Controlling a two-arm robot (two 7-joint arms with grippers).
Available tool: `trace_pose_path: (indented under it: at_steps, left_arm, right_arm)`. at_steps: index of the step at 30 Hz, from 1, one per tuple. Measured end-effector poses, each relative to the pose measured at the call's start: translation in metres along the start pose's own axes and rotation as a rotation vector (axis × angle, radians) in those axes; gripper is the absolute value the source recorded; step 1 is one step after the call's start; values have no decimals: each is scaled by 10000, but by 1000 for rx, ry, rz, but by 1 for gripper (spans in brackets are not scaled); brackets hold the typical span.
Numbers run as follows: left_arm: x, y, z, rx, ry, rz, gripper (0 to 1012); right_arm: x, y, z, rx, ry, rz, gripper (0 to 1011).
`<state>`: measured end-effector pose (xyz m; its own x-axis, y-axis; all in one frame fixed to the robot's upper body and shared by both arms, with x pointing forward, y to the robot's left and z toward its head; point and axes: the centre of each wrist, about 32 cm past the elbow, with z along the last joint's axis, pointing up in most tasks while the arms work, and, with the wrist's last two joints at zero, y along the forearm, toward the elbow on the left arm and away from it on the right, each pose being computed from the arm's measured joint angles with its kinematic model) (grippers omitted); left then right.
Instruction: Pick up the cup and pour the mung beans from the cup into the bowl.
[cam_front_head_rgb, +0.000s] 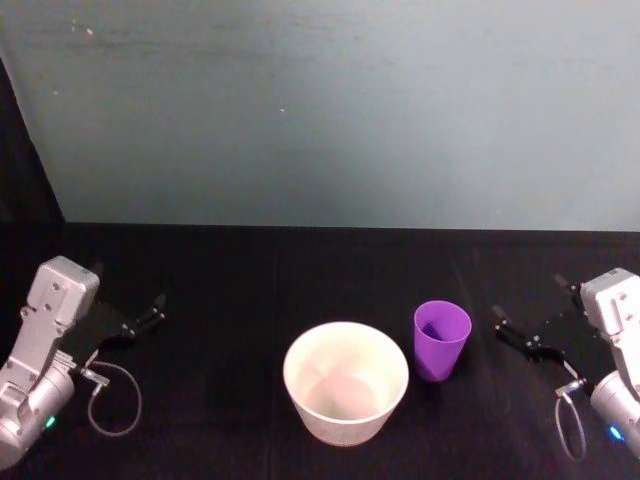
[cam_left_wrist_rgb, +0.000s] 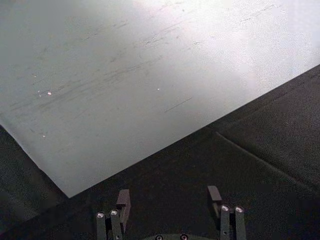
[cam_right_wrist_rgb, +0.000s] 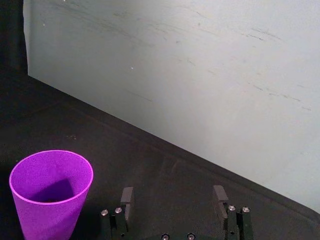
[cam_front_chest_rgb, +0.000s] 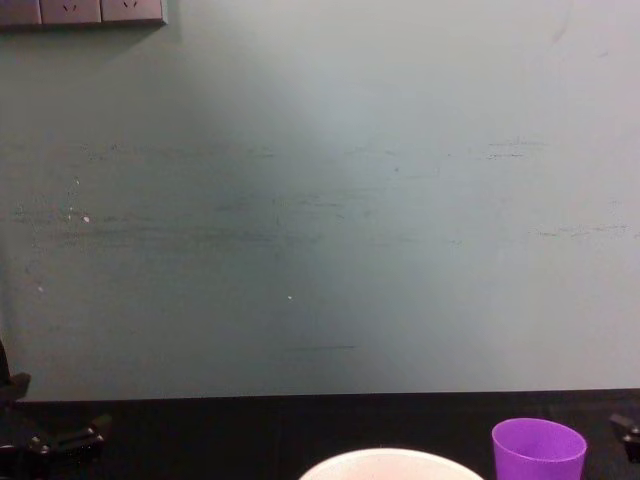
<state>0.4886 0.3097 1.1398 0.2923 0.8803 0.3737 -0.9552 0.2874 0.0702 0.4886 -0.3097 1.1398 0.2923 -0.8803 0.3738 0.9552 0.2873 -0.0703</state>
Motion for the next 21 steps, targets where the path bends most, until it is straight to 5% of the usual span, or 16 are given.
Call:
trace_pose_path:
  at_steps: [11, 21]
  left_arm:
    - [0, 0, 0, 0, 0, 0, 1003]
    - [0, 0, 0, 0, 0, 0, 1003]
  right_arm:
    - [-3, -9, -6, 2, -1, 2, 1003]
    - [-66, -257, -52, 20, 8, 62, 1002]
